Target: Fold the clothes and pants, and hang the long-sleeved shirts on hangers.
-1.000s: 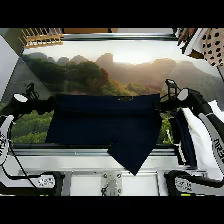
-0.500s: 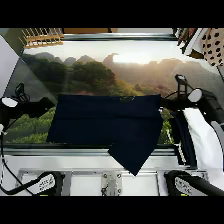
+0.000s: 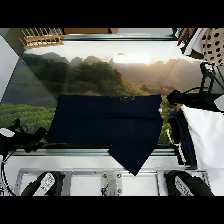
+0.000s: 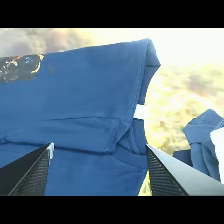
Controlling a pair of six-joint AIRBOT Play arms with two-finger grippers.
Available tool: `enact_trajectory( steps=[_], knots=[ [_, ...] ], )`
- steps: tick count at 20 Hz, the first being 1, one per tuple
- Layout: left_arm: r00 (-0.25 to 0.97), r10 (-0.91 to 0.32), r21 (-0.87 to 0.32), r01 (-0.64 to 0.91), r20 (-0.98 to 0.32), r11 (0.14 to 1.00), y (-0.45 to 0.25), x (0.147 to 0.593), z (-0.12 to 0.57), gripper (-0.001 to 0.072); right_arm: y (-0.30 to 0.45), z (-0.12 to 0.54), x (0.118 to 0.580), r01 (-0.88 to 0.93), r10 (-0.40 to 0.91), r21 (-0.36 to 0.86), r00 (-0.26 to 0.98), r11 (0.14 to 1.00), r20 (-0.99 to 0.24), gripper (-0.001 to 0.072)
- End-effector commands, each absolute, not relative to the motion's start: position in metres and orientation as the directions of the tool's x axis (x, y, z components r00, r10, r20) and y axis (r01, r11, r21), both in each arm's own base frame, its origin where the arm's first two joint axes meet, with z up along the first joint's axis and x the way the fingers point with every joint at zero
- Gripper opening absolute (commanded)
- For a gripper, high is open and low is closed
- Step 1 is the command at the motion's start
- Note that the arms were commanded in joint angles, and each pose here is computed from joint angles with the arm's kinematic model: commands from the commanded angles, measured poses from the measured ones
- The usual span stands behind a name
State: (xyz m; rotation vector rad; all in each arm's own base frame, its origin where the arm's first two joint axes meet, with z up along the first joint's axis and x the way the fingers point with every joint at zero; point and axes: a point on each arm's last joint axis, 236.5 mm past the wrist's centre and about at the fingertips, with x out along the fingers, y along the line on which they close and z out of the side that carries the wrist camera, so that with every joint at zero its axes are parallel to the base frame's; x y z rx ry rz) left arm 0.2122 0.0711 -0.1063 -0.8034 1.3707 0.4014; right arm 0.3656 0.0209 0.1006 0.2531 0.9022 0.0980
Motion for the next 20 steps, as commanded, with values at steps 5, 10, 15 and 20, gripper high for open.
enact_trajectory(
  steps=[5,10,15,20],
  knots=[
    [0.231,-0.237,-0.330,-0.713,-0.944,0.619,0.037,0.221,-0.128,0.0505,0.021,0.107,0.363,0.019,0.189,0.258,0.631,0.966,-0.753,0.0631],
    [0.161,-0.293,-0.324,-0.662,-0.942,0.676,0.010,0.239,-0.135,0.0187,0.020,0.105,0.361,0.021,0.186,0.253,0.620,0.967,-0.762,0.0630],
    [0.219,-0.277,-0.353,-0.598,-0.936,0.720,0.004,0.253,-0.113,0.0008,-0.005,0.033,0.294,0.164,0.191,0.263,0.357,0.951,-0.914,0.0631],
    [0.226,-0.277,-0.357,-0.574,-0.934,0.737,-0.001,0.240,-0.113,0.0008,0.031,-0.076,0.189,0.332,0.360,0.345,0.019,0.878,-0.933,0.0631]
  ],
)
